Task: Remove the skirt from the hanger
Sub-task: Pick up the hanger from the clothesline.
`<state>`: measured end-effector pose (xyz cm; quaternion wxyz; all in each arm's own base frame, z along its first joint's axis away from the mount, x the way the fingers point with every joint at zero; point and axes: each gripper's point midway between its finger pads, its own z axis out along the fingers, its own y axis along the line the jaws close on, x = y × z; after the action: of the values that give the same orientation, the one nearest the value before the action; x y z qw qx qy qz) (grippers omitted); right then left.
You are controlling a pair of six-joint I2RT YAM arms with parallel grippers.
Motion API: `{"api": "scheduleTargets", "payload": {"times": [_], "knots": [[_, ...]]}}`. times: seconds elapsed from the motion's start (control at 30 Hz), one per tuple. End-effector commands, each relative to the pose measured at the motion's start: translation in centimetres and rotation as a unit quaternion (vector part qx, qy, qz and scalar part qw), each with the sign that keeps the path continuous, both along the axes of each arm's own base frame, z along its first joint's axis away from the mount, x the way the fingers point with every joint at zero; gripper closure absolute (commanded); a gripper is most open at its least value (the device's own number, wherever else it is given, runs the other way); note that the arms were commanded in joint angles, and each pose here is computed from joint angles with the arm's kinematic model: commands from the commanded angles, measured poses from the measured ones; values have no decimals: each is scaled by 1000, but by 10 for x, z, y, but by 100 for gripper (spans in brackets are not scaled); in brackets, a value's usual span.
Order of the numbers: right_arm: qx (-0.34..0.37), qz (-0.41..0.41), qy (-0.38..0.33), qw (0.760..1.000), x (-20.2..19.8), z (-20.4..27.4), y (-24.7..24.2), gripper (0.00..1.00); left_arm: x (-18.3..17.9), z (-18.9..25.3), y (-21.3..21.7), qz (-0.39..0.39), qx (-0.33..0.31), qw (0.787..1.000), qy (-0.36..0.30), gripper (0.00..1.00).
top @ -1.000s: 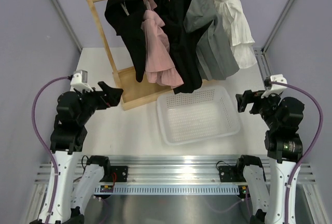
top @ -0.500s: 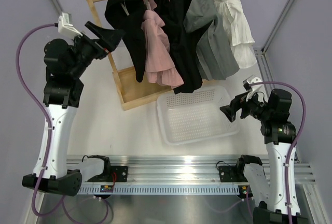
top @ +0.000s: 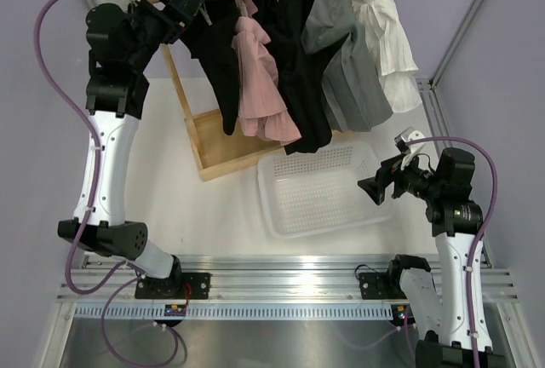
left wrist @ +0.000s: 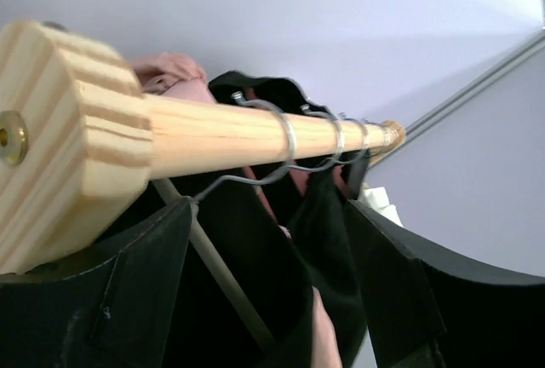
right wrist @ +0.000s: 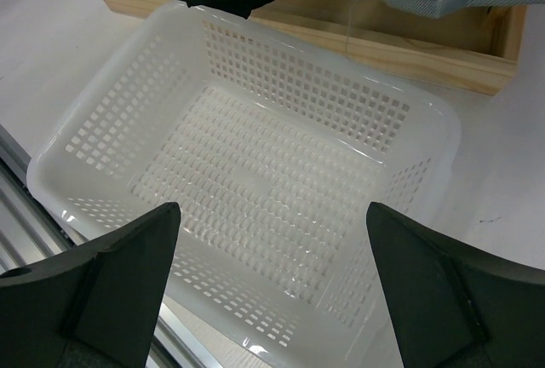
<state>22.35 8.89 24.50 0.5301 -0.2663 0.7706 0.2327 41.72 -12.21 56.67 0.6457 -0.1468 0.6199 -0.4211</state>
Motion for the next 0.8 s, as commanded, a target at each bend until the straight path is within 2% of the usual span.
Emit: {"api": "scheduleTargets", "payload": {"times": [0.0, 0.2, 0.33, 0.57, 0.77], "knots": [[-2, 16, -22, 1000, 0, 7, 3, 0, 14, -4, -4, 11, -8, 1000, 13, 27], [1, 24, -20, 1000, -1, 5, 5, 1, 27, -28, -9, 25, -5, 999, 39, 32], [2, 27, -22, 999, -1, 5, 6, 1, 42, -47, -20, 20, 1, 998, 67, 38], [1, 34, -28, 999, -4, 5, 7, 0, 49, -65, -27, 27, -4, 996, 89, 46], [-1, 33, -31, 999, -6, 6, 7, 1, 59, -74, -37, 39, -5, 994, 100, 45]]}}
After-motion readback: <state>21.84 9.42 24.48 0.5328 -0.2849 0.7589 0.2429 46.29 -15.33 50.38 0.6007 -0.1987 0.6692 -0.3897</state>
